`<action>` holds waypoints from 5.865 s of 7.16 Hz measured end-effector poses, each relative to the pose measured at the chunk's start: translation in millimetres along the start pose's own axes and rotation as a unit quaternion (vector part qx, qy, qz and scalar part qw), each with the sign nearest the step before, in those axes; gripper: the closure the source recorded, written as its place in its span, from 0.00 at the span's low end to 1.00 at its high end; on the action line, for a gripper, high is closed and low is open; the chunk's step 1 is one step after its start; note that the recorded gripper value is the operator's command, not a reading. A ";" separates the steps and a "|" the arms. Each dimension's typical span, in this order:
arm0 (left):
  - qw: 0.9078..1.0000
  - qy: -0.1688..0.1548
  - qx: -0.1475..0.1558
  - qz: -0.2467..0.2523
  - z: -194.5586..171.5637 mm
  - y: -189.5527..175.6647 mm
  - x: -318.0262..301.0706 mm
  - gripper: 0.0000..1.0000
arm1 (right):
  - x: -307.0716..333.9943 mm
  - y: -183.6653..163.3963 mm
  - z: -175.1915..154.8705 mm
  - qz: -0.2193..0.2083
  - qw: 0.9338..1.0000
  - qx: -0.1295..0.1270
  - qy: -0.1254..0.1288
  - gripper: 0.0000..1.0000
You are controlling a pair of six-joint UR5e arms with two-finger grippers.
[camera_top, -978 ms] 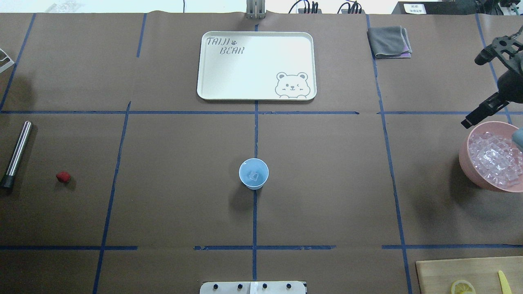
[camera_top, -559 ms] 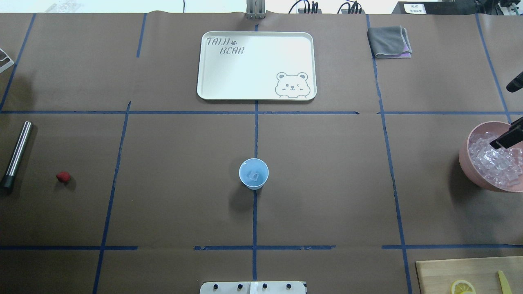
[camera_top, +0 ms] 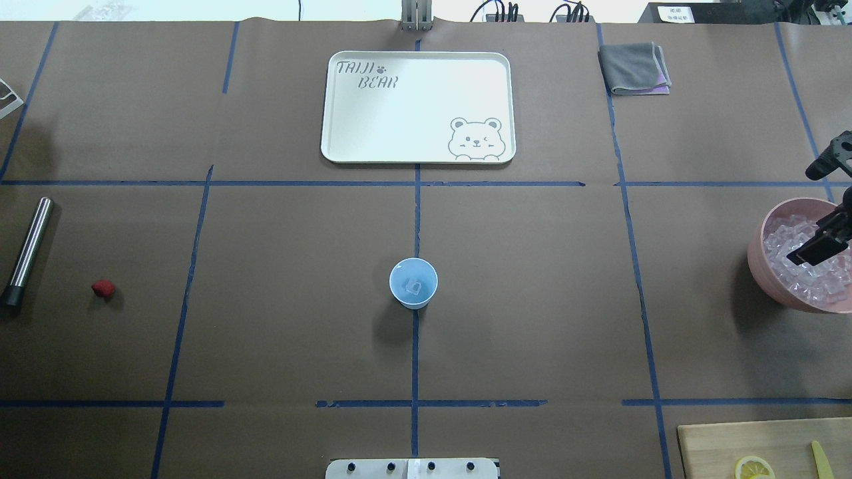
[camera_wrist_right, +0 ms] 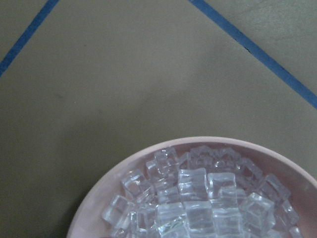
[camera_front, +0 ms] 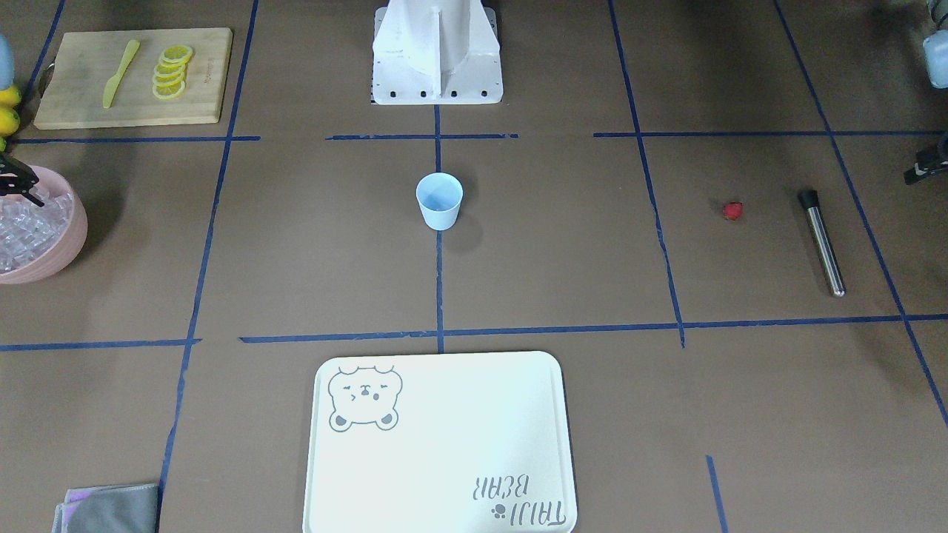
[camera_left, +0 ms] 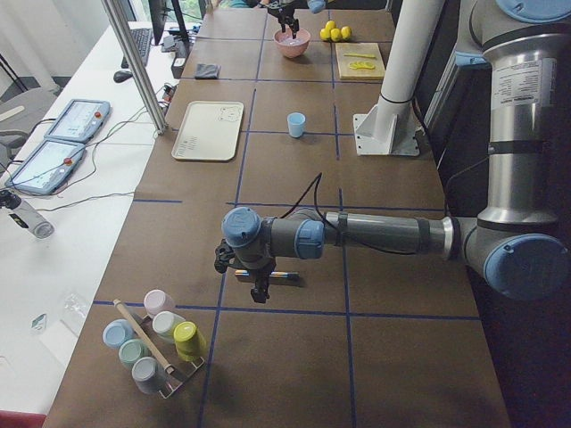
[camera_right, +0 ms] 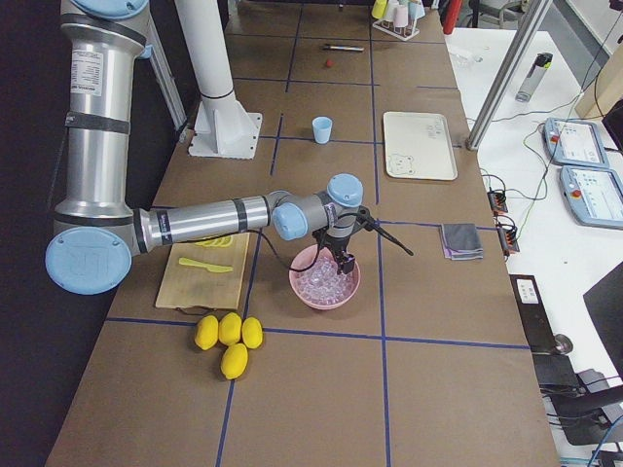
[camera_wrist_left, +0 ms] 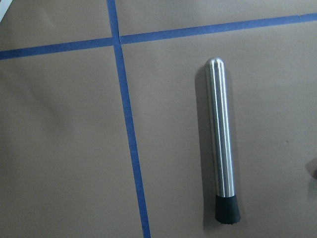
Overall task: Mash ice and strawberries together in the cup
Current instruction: 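Lower the right gripper into the ice and grasp another cube, then carry the ice cube with the right gripper to the blue cup, then open the right gripper to drop the cube into the cup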
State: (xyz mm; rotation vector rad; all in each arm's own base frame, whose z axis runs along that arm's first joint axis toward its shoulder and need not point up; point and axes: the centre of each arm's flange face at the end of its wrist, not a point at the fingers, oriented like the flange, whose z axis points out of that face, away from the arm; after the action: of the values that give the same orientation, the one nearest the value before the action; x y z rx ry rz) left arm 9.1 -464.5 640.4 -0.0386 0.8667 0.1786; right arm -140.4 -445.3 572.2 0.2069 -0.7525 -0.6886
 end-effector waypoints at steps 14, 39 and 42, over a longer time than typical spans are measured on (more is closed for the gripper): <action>1.000 0.000 -0.001 -0.001 0.6 0.0 0.4 0.00 | -11.6 -13.0 -22.6 0.093 0.996 0.007 0.009 1.00; 1.000 0.004 -0.011 -0.005 10.2 4.3 -7.1 0.00 | -523.0 -346.7 -3.6 0.401 0.912 0.082 0.006 0.01; 1.000 0.004 -0.011 -0.004 10.7 3.8 -6.3 0.00 | -494.7 -346.1 -16.2 0.398 0.913 0.083 0.002 0.01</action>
State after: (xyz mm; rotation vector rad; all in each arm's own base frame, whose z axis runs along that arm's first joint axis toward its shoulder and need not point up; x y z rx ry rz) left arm 12.5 -460.6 652.2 -0.0638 0.8728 0.1800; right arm -561.9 -393.2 142.8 0.0395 -0.8097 0.1543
